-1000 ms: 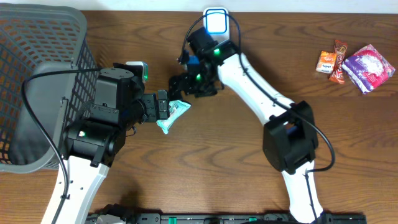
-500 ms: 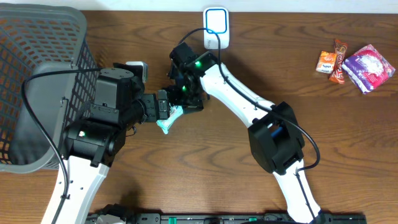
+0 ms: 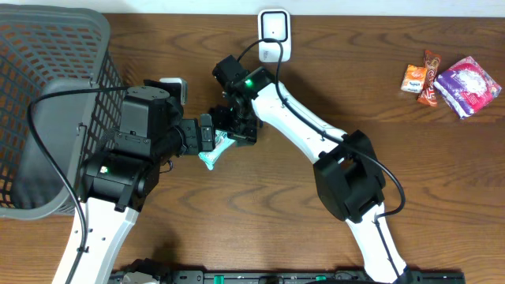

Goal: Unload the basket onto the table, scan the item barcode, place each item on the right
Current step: 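Move the right gripper to the green wipes packet and grasp it, then lift the green wipes packet up to the white scanner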

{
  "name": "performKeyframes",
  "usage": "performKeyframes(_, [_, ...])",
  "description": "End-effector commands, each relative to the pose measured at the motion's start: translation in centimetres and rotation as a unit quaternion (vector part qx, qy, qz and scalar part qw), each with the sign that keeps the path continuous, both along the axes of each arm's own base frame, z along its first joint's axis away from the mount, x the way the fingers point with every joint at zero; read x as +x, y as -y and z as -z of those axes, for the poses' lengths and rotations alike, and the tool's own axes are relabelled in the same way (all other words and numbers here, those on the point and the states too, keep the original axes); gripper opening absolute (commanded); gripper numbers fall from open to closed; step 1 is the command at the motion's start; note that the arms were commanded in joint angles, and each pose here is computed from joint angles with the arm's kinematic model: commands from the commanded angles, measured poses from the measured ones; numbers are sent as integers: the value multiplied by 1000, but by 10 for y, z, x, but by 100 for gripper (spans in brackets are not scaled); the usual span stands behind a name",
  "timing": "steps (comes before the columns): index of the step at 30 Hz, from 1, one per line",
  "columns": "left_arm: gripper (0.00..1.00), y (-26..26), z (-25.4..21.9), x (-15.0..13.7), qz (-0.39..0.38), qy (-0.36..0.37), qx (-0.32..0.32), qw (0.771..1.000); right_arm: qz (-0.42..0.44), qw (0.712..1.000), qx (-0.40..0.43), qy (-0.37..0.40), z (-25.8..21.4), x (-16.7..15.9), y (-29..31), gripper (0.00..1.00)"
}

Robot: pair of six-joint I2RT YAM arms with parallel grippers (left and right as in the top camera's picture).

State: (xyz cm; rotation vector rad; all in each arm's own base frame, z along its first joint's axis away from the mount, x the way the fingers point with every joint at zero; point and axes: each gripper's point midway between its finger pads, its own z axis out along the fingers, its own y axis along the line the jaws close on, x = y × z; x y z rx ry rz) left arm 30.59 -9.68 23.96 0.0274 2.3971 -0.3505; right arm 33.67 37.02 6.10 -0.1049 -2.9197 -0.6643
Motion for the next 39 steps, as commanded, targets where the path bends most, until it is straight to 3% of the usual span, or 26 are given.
performKeyframes(1, [98,0,-4,1,2,5,-1,1000,27,999,-14,-17,7,-5,-3,76])
performKeyframes(11, [98,0,-4,1,2,5,-1,1000,71,996,-30,-50,19,-11,-4,75])
performKeyframes(22, [98,0,-4,1,2,5,-1,1000,137,987,-77,-32,46,-1,-1,73])
performKeyframes(26, [98,0,-4,1,2,5,-1,1000,138,987,-76,-31,57,2,-3,52])
performKeyframes(30, [98,0,-4,1,2,5,-1,1000,133,987,-84,-34,65,0,-2,50])
performKeyframes(31, [98,0,-4,1,2,5,-1,1000,129,988,-84,-31,66,1,0,43])
performKeyframes(34, [98,0,-4,1,2,5,-1,1000,106,991,-80,-23,65,5,3,6])
performKeyframes(35, [98,0,-4,1,2,5,-1,1000,93,993,-69,-24,63,6,3,1])
performKeyframes(39, [98,0,-4,1,2,5,-1,1000,29,999,-5,-35,50,12,6,1])
